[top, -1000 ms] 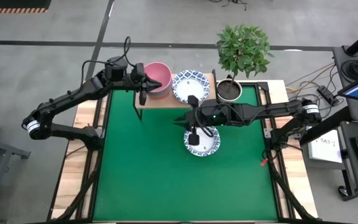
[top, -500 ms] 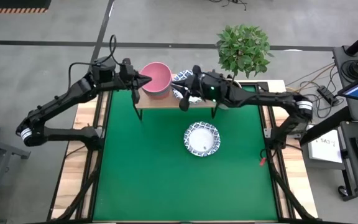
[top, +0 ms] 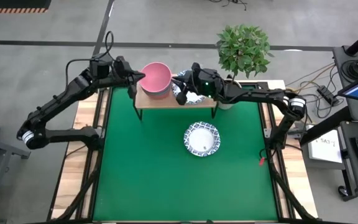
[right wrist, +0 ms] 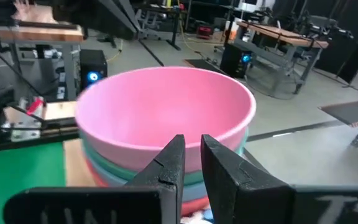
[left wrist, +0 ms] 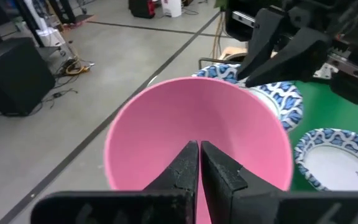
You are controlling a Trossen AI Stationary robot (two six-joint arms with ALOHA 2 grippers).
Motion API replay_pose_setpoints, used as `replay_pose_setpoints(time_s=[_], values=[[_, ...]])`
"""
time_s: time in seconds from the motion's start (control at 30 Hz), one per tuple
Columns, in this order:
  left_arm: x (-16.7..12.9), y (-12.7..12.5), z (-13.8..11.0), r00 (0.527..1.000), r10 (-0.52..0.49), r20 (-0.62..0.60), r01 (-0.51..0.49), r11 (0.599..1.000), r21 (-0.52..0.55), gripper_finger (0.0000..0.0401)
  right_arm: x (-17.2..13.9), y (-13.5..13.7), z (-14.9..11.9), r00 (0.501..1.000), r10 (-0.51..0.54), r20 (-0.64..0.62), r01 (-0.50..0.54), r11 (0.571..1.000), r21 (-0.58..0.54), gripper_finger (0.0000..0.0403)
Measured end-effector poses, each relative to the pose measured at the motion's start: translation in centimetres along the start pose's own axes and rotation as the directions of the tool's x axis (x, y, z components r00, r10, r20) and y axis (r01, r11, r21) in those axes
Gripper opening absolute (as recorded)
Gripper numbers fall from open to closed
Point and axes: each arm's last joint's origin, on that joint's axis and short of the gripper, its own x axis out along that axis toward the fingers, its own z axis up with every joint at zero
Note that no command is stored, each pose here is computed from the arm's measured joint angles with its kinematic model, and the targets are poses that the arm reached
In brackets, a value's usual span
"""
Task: Place and stack bowls onto a shelf
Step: Stack the pink bowl on top of the green bowl on the shelf
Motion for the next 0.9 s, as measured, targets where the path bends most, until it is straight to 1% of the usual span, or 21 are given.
replay_pose_setpoints(time_s=[0.1, 0.27, 0.43, 0.63, 0.73, 0.9], values=[[-0.1, 0.4, -0.1, 1.0, 0.017, -0.003, -0.017, 1.0, -0.007, 0.0, 0.2, -0.2, -0.2, 1.0, -0.009, 0.002, 0.009, 1.0, -0.008, 0.0042], [-0.1, 0.5, -0.2, 1.0, 0.022, -0.012, -0.022, 1.0, -0.013, 0.0, 0.2, -0.3, 0.4, 0.998, -0.016, 0.061, 0.016, 1.0, -0.007, 0.0042], [-0.1, 0.5, -0.2, 1.0, 0.022, -0.012, -0.022, 1.0, -0.015, 0.0, 0.4, -0.5, 0.0, 0.999, -0.024, 0.047, 0.025, 1.0, -0.008, 0.0042], [-0.1, 0.5, -0.2, 1.0, 0.02, -0.011, -0.02, 0.999, -0.029, 0.0, 1.3, -0.2, -1.2, 1.0, -0.016, 0.024, 0.016, 1.0, -0.01, 0.0042], [-0.1, 0.5, -0.2, 1.0, 0.019, -0.011, -0.02, 0.999, -0.033, 0.0, 1.4, -0.2, -1.0, 0.999, -0.018, 0.029, 0.019, 1.0, -0.01, 0.0042], [-0.1, 0.5, -0.3, 1.0, 0.016, -0.021, -0.017, 0.999, -0.04, 0.0, 1.1, -0.4, 0.2, 0.998, -0.022, 0.058, 0.023, 1.0, -0.011, 0.0042]])
